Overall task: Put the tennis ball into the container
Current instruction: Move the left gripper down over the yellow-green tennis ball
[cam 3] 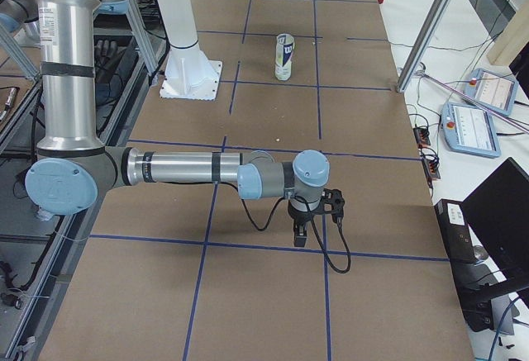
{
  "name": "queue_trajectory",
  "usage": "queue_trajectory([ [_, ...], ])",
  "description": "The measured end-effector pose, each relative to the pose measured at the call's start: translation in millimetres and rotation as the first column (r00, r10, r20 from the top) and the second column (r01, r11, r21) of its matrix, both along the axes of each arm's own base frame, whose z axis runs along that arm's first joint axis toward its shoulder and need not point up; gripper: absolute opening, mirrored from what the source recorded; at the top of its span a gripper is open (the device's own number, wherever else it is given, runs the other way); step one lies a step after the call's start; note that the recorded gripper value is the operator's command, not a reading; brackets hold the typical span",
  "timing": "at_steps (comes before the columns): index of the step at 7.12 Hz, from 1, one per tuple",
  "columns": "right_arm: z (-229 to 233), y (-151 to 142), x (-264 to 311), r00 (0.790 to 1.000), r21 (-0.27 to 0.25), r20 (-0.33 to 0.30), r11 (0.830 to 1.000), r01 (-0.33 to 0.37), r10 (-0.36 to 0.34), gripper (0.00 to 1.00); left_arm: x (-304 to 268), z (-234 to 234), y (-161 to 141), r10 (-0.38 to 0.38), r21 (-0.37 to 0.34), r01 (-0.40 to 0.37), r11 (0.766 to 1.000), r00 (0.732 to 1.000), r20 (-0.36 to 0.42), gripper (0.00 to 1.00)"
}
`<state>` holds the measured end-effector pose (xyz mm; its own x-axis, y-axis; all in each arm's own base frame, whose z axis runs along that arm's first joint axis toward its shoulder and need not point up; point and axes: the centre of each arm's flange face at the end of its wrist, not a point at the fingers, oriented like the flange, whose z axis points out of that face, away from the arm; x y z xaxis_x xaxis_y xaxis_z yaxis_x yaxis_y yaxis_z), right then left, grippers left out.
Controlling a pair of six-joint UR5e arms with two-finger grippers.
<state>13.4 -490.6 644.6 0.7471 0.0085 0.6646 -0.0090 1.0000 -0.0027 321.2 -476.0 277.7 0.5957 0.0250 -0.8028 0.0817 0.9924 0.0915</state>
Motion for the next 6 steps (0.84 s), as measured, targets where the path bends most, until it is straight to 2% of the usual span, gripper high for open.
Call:
queue_trajectory([
  [2,0,0,0,1.0,0.0,0.0,1.0,0.0,0.0,1.0,58,10,12,0.002,-0.019,-0.002,1.0,0.999,0.039,1.0],
  [6,0,0,0,1.0,0.0,0.0,1.0,0.0,0.0,1.0,85,42,12,-0.012,-0.031,0.015,0.999,0.994,0.105,1.0],
])
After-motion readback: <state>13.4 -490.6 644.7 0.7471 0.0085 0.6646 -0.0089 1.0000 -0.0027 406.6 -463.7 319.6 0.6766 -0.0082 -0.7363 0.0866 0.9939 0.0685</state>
